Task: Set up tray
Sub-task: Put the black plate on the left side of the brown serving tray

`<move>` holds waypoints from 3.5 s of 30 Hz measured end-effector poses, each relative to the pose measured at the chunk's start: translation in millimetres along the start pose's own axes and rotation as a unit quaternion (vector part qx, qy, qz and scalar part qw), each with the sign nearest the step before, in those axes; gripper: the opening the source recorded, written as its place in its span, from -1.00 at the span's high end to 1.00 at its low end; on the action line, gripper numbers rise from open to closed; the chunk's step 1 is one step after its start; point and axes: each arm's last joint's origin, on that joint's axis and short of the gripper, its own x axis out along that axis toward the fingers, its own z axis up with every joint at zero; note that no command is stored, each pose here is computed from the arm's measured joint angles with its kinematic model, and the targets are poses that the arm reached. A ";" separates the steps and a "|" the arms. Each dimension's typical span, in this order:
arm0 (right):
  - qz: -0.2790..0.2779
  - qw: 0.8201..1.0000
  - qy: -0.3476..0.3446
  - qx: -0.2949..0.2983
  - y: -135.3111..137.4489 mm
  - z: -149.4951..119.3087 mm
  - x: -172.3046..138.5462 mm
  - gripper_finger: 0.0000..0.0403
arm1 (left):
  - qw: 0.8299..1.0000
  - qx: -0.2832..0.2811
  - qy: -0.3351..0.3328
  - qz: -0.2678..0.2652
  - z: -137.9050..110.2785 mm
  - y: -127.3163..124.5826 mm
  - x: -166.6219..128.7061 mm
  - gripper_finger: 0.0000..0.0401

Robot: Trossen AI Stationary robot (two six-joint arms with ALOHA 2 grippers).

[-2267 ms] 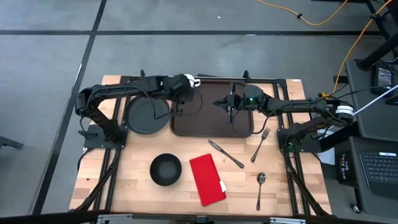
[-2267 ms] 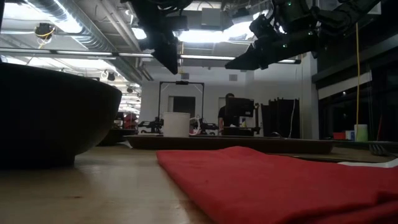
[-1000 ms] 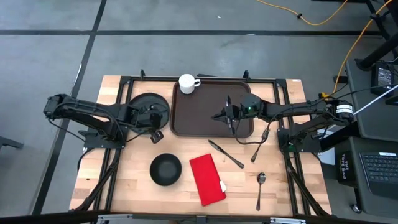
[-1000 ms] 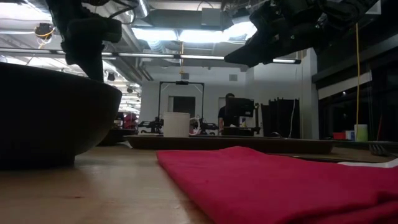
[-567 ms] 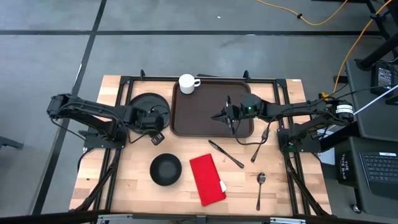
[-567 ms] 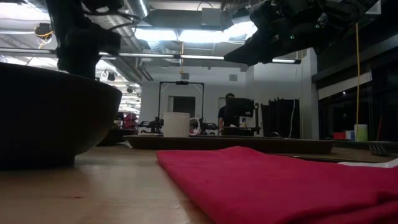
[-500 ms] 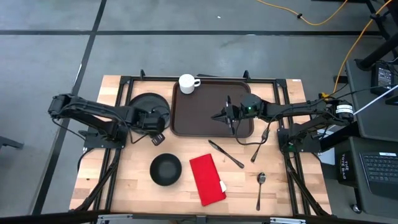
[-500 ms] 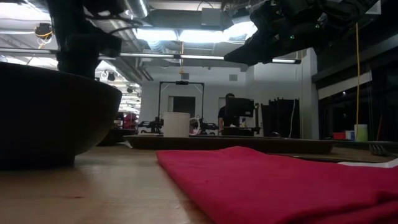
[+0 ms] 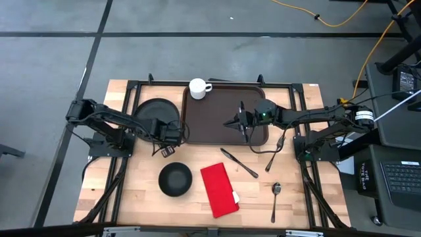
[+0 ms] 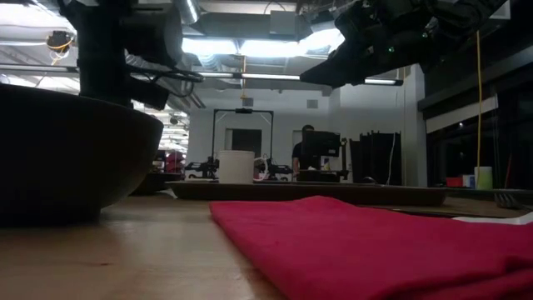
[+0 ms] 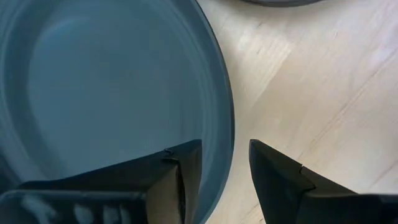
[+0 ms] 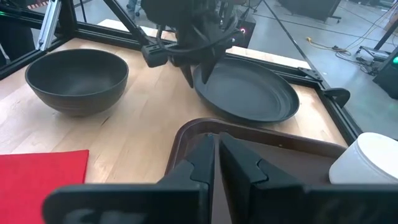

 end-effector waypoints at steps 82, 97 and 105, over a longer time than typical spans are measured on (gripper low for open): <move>0.000 1.000 0.000 0.013 0.1 -0.2 0.0 0.85 | 0.990 0.097 -0.088 0.048 32.4 -19.9 -60.3 0.99; -0.006 0.999 -0.026 0.034 -0.9 8.5 -5.3 0.85 | 0.988 0.122 -0.091 0.005 47.9 -13.8 -55.1 0.99; -0.015 0.999 -0.010 0.050 1.3 16.1 -22.9 0.91 | 0.983 0.171 -0.073 0.004 58.4 -20.1 -39.8 0.99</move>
